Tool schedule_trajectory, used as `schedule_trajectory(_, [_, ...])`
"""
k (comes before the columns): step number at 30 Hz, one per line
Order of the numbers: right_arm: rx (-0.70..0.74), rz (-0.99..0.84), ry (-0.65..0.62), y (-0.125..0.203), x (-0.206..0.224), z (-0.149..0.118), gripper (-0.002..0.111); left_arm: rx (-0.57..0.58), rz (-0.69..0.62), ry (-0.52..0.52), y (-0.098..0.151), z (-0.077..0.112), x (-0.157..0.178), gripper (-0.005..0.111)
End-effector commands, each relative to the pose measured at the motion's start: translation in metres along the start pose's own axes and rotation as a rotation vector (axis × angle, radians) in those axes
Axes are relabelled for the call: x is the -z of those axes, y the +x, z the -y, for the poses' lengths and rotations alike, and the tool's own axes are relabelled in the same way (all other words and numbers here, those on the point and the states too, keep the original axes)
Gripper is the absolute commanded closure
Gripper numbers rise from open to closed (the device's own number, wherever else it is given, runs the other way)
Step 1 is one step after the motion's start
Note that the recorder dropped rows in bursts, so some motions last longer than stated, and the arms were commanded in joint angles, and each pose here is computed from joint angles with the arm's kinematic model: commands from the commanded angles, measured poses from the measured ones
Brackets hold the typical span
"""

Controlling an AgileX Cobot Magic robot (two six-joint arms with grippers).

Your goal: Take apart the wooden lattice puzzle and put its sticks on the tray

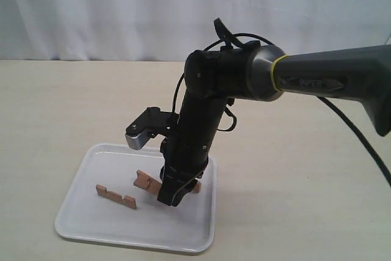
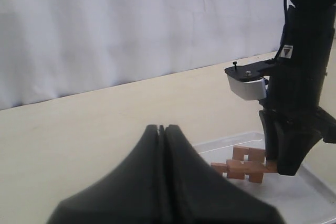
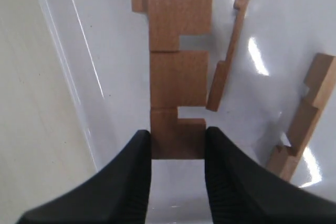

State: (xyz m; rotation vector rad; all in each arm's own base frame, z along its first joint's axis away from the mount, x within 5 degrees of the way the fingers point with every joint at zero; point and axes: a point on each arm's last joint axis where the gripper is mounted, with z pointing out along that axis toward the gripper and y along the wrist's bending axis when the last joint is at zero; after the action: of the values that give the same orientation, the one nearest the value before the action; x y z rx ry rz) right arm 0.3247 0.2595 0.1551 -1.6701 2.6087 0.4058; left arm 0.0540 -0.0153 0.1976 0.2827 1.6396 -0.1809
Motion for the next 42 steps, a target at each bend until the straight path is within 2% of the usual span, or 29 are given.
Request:
schedule_trajectory(1, [0.009,0.001,-0.002,0.0,-0.001,-0.001,0.1,0.011,0.007,0.004,0.0,0.0,0.0,0.107])
schedule_trajectory(18, [-0.006,0.0,-0.031,0.0,-0.001,-0.003,0.056,0.011,0.007,0.004,0.0,0.0,0.0,0.107])
schedule_trajectory(21, [-0.006,0.0,-0.031,0.0,-0.001,-0.003,0.052,0.011,0.007,0.004,0.0,0.0,0.0,0.107])
schedule_trajectory(28, [0.005,-0.021,0.003,0.001,0.005,-0.002,0.056,0.011,0.007,0.004,0.0,0.0,0.0,0.107])
schedule_trajectory(30, [0.013,-0.048,0.036,0.003,0.012,-0.001,0.068,0.011,0.007,0.004,0.0,0.0,0.0,0.107])
schedule_trajectory(33, [0.018,-0.08,0.097,0.008,0.024,0.002,0.1,0.011,0.007,0.004,0.0,0.0,0.0,0.107])
schedule_trajectory(34, [-0.015,-0.075,0.117,0.009,0.028,0.004,0.104,0.011,0.007,0.004,0.0,0.0,0.0,0.107])
schedule_trajectory(37, [-0.148,-0.06,0.158,0.017,0.04,0.014,0.104,0.011,0.007,0.004,0.0,0.0,0.0,0.107])
schedule_trajectory(42, [-0.463,-0.101,0.195,0.051,0.063,0.048,0.104,0.011,0.007,0.004,0.0,0.0,0.0,0.107])
